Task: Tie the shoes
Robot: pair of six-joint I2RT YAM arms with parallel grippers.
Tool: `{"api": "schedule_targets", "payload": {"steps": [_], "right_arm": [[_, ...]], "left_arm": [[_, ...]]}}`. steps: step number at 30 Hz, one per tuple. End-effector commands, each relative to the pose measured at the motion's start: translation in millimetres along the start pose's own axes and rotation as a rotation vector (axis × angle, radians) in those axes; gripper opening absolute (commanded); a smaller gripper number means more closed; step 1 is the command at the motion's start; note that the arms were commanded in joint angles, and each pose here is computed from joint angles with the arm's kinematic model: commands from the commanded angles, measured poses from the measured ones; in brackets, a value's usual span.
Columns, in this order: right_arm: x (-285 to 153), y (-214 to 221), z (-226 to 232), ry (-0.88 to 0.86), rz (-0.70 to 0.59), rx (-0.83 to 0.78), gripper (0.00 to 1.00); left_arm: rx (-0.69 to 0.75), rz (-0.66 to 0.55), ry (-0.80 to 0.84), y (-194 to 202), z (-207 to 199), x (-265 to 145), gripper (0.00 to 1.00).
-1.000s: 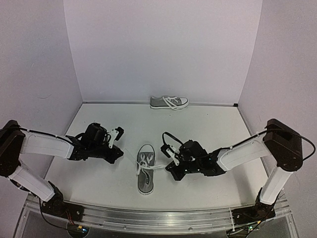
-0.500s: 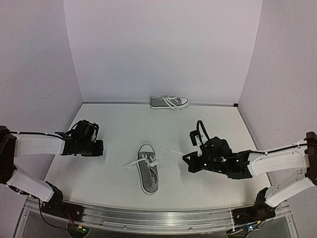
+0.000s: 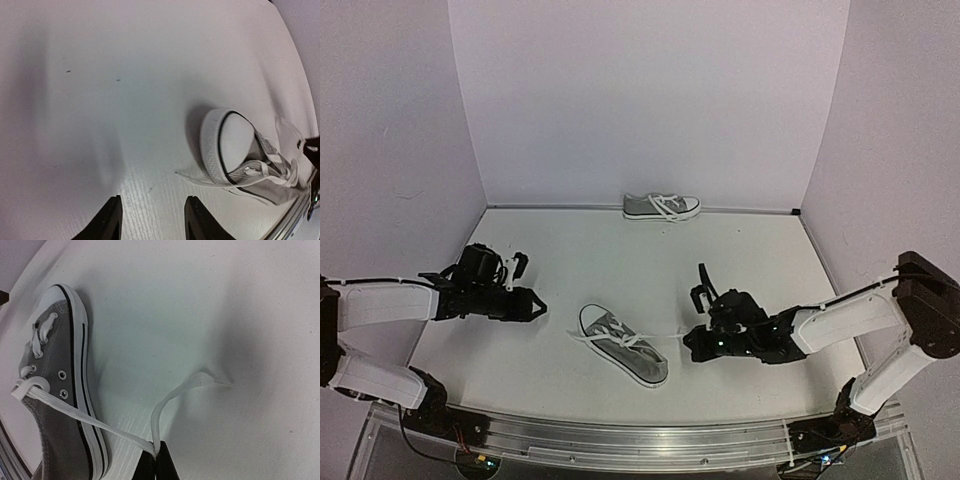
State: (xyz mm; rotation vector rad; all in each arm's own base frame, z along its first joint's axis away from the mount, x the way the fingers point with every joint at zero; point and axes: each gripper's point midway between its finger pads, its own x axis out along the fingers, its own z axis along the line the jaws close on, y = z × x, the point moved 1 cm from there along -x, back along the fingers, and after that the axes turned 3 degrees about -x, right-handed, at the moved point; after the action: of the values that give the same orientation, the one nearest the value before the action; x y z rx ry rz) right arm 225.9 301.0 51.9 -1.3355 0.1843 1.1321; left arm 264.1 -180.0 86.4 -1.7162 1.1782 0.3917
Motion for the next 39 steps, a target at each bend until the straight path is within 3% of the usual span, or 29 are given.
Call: {"api": "schedule_targets", "payload": {"steps": [1, 7, 18, 27, 35, 39], "right_arm": [[13, -15, 29, -0.124, -0.006, -0.028, 0.0], [33, 3, 46, -0.228, 0.077, -0.055, 0.0], [32, 16, 75, -0.394, 0.117, -0.047, 0.0], [32, 11, 75, -0.381, 0.101, -0.05, 0.0], [34, 11, 79, -0.403, 0.11, -0.05, 0.0], [36, 12, 81, -0.411, 0.118, -0.052, 0.0]], "left_arm": [[0.19, 0.053, 0.238, 10, -59, 10, 0.52], [0.355, 0.169, 0.279, 45, -90, 38, 0.57], [0.457, 0.201, 0.288, 61, -89, 58, 0.6], [0.57, 0.214, 0.325, 70, -100, 78, 0.64], [0.699, 0.287, 0.249, 95, -93, 95, 0.54], [0.736, 0.313, 0.182, 103, -90, 104, 0.38]]}}
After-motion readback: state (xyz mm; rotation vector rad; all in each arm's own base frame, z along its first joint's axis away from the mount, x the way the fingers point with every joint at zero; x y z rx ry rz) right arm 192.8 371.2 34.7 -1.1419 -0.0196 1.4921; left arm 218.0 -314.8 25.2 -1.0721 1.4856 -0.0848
